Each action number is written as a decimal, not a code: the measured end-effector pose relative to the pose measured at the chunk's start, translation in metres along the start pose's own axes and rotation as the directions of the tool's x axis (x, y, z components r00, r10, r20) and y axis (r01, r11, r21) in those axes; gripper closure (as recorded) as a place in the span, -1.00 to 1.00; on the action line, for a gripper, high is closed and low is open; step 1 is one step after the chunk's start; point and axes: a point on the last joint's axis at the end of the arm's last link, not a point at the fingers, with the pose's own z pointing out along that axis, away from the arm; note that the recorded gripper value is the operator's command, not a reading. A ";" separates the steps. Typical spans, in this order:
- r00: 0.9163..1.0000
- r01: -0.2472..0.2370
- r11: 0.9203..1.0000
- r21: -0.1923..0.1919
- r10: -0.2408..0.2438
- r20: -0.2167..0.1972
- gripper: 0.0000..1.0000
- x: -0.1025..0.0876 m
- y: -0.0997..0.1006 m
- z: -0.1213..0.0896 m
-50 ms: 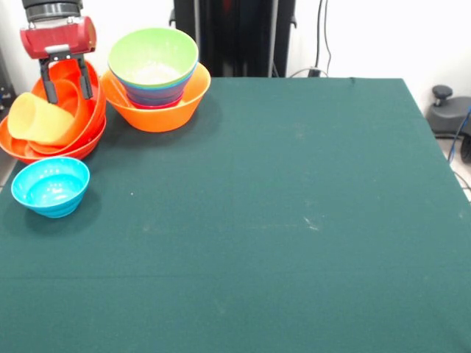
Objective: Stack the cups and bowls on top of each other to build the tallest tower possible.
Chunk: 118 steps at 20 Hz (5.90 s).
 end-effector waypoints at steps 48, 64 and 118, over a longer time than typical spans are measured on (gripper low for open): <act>0.974 -0.093 0.976 -0.197 0.131 0.187 -1.00 0.006 0.028 0.027; 0.981 0.111 0.976 -0.186 -0.078 0.176 -1.00 -0.006 0.076 0.029; 0.896 0.164 0.986 -0.025 -0.159 -0.414 -1.00 0.010 0.062 0.012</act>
